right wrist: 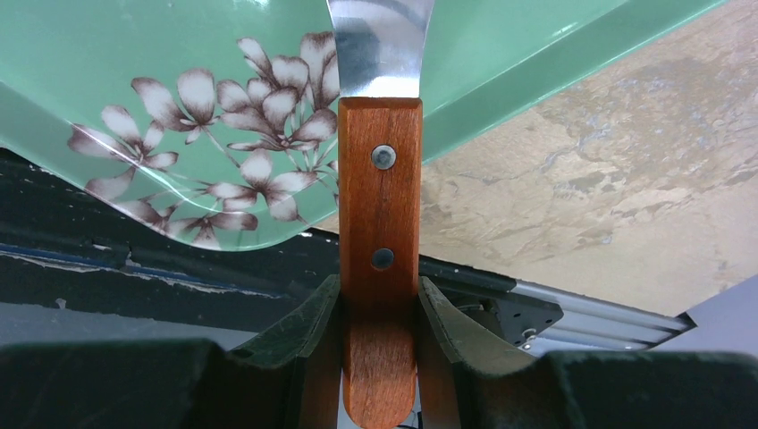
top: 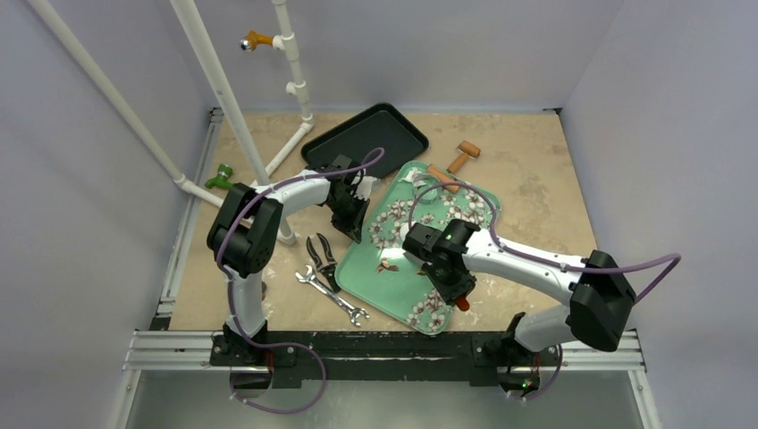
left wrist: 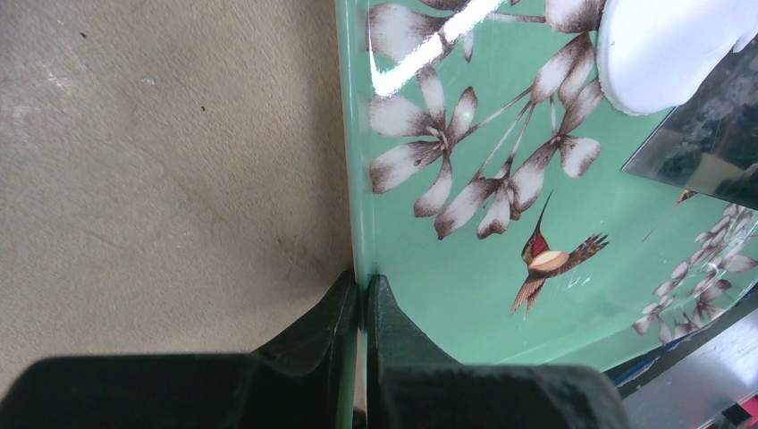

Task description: Roll out the dumpling wrappers from the dough

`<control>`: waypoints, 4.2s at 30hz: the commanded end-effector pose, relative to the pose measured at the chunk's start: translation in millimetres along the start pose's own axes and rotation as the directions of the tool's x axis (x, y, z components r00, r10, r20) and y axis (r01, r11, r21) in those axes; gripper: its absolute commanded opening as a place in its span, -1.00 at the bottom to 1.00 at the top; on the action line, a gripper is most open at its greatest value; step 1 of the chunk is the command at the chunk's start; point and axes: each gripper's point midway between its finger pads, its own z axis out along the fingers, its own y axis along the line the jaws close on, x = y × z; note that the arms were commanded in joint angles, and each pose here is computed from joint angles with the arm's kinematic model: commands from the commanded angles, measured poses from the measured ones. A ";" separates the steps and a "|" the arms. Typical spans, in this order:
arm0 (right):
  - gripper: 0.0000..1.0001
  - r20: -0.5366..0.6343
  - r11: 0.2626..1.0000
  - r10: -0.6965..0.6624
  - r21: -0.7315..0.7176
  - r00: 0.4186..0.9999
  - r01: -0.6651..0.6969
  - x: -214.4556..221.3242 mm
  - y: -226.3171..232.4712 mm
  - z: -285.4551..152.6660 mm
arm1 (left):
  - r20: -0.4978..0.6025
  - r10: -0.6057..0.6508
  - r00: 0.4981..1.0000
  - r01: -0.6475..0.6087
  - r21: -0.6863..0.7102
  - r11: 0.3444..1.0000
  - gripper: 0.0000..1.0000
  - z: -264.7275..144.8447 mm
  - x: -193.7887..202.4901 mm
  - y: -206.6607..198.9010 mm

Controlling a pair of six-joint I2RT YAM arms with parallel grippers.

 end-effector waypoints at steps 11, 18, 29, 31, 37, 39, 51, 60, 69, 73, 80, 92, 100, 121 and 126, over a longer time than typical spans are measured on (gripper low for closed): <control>-1.00 0.009 1.000 0.010 -0.019 1.000 -0.010 -9.2 7.8 -6.0 | -0.030 0.007 1.000 -0.007 0.001 1.000 -1.00 -7.9 10.1 0.1; -1.00 0.023 1.000 0.003 -0.022 1.000 -0.002 -20.6 14.6 6.8 | -0.022 0.008 1.000 -0.008 0.005 1.000 -1.00 -8.9 8.4 -1.0; -1.00 0.069 0.996 0.063 -0.060 0.996 -0.059 -33.3 24.1 9.2 | -0.021 0.007 1.000 -0.007 0.006 1.000 -1.00 -9.3 8.1 -1.4; -1.00 0.085 0.995 0.091 -0.055 0.992 -0.086 -36.9 23.2 7.8 | -0.025 0.007 1.000 -0.006 0.007 1.000 -1.00 -9.2 9.2 -1.3; -1.00 0.108 0.995 0.095 -0.023 0.990 -0.093 -49.3 17.4 10.9 | -0.025 0.007 1.000 -0.007 0.008 1.000 -1.00 -9.1 9.4 -1.5; -1.00 0.112 0.996 0.092 -0.010 0.989 -0.092 -52.4 16.2 11.7 | -0.022 0.008 1.000 -0.008 0.007 1.000 -1.00 -9.9 9.0 -1.3; -1.00 0.134 0.994 0.109 -0.012 0.985 -0.108 -66.3 20.6 12.3 | -0.025 0.010 1.000 -0.010 0.011 1.000 -1.00 -9.2 9.9 -2.0; -1.00 0.121 0.988 0.119 0.084 0.986 -0.129 -47.8 -6.1 -0.4 | -0.020 0.009 1.000 -0.009 0.012 1.000 -1.00 -9.7 8.4 -1.9; -1.00 0.093 0.982 0.117 0.138 0.989 -0.130 -31.3 -21.0 -6.4 | -0.017 0.009 1.000 -0.009 0.014 1.000 -1.00 -11.1 7.9 -2.4; -1.00 0.082 0.981 0.120 0.145 0.989 -0.131 -24.2 -24.5 -9.9 | -0.012 0.008 1.000 -0.008 0.012 1.000 -1.00 -11.9 6.4 -2.0; -1.00 0.081 0.975 0.113 0.184 0.990 -0.126 -20.5 -33.4 -16.2 | -0.008 0.011 1.000 -0.010 0.014 1.000 -1.00 -12.4 5.7 -2.8; -1.00 0.079 0.981 0.080 0.170 0.994 -0.092 -37.1 -22.4 -2.9 | 0.002 0.014 1.000 -0.014 0.012 1.000 -1.00 -14.5 2.5 -3.3; -1.00 0.045 0.993 0.044 0.108 0.998 -0.049 -29.2 -12.2 -6.6 | 0.013 0.011 1.000 -0.011 0.013 1.000 -1.00 -16.3 -1.7 -3.5; -1.00 0.057 0.999 -0.023 0.045 0.998 0.021 -46.5 6.3 1.1 | 0.010 0.006 1.000 -0.006 0.010 1.000 -1.00 -16.8 -0.9 -2.1; -1.00 0.039 1.000 -0.021 -0.012 0.999 0.022 -38.1 14.0 -5.2 | 0.011 0.004 1.000 -0.004 0.010 1.000 -1.00 -17.2 -1.2 -1.8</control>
